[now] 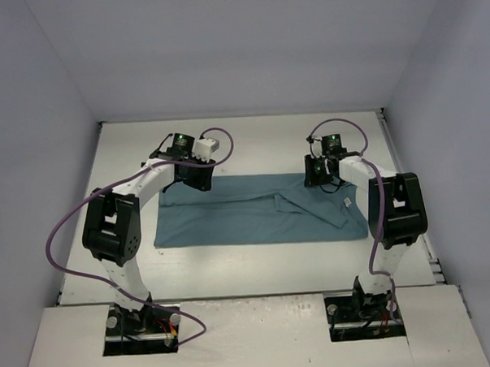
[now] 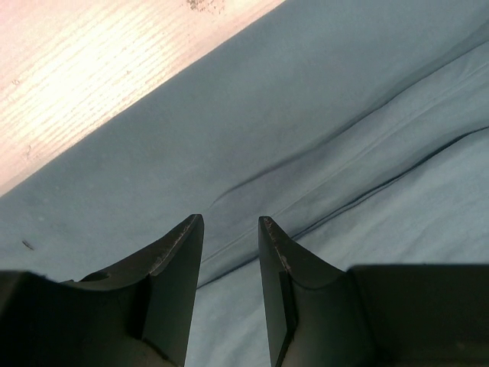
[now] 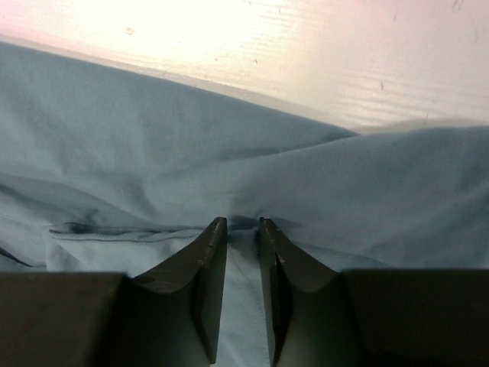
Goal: Fold and stack the t-shirts
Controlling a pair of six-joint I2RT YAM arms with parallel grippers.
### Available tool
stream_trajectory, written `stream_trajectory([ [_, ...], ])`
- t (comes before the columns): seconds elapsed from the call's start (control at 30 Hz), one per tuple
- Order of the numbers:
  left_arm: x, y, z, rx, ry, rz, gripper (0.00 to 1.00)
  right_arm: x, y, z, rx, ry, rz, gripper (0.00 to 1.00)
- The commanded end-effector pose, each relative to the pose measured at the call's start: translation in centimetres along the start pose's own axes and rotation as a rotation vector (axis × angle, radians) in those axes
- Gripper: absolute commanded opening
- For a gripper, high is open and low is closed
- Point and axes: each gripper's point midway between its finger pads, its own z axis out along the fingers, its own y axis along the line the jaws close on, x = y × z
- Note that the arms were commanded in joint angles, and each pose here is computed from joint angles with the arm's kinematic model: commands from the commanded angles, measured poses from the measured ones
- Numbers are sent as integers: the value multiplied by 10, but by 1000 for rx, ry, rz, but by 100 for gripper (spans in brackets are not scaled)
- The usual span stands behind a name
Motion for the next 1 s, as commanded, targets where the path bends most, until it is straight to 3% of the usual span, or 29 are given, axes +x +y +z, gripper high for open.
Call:
stream_trajectory([
  [0.0,-33,-2,-15,13,-86,45,32,-13,16,-18,-35,-63,-42,7],
  [0.07,-34,-3,-15,17,-87,47,32,-11,21,-20,-45,-62,-49,0],
  [0.47,-51,-34,-25,97,-140,157,32,1,84,-46,-126,-97,-127,0],
  [0.77,-56,-71,-28,171,-157,240,32,52,130,-64,-191,-46,-74,1],
  [0.87,-55,-93,-28,214,-162,279,32,64,130,-72,-185,-49,-36,14],
  [0.97,-55,-122,-28,266,-180,352,32,52,124,-97,-153,-142,-2,32],
])
